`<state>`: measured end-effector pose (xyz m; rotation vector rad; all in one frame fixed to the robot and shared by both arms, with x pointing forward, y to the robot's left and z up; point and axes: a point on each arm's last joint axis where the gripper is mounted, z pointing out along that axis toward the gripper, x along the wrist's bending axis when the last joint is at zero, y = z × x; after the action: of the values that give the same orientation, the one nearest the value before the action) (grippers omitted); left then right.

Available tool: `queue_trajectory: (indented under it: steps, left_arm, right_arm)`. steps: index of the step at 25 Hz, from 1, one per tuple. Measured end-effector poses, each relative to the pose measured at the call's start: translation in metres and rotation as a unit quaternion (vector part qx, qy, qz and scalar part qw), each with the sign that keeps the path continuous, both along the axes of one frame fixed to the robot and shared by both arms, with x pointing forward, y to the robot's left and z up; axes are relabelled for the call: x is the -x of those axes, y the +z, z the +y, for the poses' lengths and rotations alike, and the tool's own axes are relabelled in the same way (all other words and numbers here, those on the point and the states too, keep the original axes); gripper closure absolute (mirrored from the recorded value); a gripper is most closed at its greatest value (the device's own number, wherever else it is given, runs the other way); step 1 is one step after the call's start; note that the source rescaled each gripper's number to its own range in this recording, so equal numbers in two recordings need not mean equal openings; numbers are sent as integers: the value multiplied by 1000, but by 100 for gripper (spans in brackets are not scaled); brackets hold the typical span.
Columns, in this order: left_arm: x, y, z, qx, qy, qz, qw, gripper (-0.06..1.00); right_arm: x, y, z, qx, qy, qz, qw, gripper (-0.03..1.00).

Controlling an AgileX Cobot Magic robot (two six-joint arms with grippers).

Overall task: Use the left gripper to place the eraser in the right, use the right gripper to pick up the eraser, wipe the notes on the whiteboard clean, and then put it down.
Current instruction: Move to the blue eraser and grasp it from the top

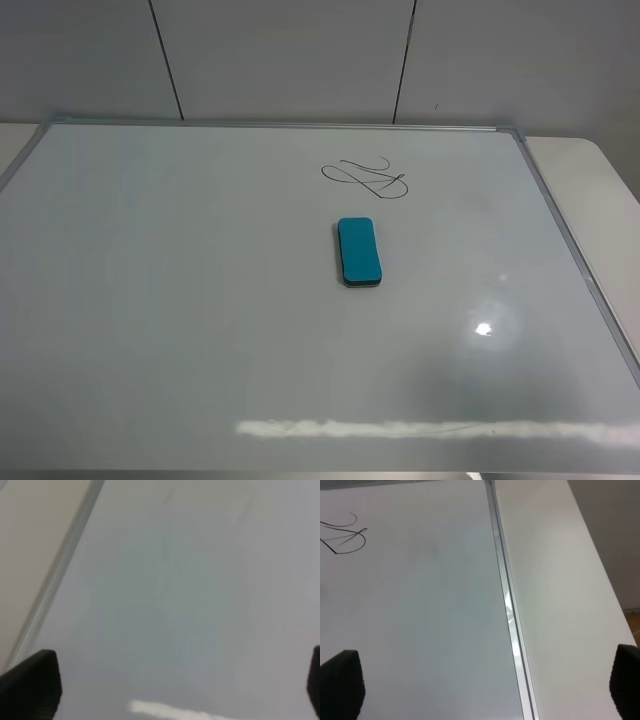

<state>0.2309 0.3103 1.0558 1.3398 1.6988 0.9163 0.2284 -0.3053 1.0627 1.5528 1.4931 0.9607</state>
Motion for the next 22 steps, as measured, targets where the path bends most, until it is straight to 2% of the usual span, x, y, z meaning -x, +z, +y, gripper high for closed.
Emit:
queue_trajectory:
  steps: [16, 22]
  left_arm:
    - [0, 0, 0, 0, 0, 0, 1000, -6]
    - [0, 0, 0, 0, 0, 0, 1000, -6]
  right_arm:
    - [-1, 2, 0, 0, 1, -12, 1000, 0]
    - [1, -2, -1, 0, -5, 10, 1000, 0]
